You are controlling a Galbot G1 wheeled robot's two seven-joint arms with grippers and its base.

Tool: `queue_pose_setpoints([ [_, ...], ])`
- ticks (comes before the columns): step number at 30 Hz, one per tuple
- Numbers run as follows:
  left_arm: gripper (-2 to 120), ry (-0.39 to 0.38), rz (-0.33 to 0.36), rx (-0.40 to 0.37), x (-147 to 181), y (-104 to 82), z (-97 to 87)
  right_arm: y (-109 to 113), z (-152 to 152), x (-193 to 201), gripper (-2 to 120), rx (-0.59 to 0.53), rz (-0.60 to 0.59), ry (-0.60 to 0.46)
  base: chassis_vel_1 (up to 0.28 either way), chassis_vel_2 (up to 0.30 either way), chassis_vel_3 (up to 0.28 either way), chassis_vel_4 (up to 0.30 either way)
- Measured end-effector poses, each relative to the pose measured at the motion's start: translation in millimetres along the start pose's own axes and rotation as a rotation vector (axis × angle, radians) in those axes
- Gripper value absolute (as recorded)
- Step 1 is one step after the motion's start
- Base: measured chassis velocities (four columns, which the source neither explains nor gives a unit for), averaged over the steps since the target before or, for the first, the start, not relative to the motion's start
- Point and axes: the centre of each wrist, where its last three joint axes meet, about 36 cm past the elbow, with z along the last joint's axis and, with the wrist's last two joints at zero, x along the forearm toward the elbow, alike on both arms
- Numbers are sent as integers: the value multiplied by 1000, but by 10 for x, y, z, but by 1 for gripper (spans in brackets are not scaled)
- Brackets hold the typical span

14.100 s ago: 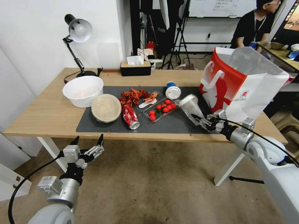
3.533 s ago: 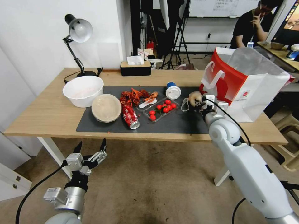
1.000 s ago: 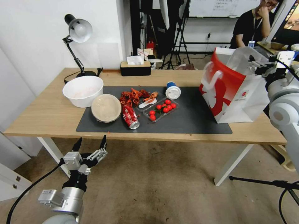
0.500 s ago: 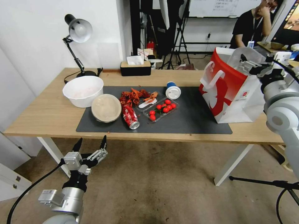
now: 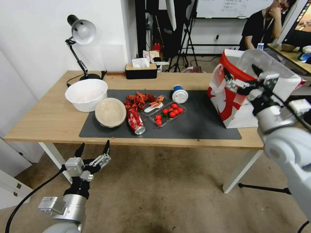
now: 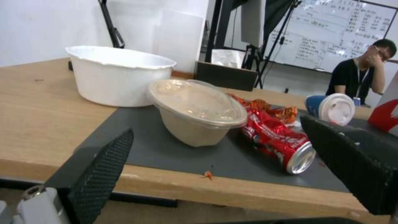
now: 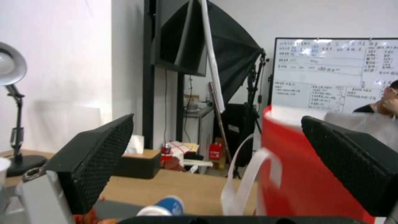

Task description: Pick up the trash from the table and place it into the takeout bag.

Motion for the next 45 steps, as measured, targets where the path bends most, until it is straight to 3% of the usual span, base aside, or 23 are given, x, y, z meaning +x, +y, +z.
queue_pose_setpoints([
  [14,100,4,0,0,-14,31,56,176,592,685,100,-53,49,37,0,0,0,0],
  [27,100,7,5,4,-27,25,81,227,837,1044,100,-63,87,83,0,0,0,0],
  [34,100,9,-18,3,21,10,84,402,1100,1592,100,-90,144,173,0,0,0,0],
  [45,100,8,-30,4,53,-5,94,547,1169,1841,100,-66,181,208,0,0,0,0],
])
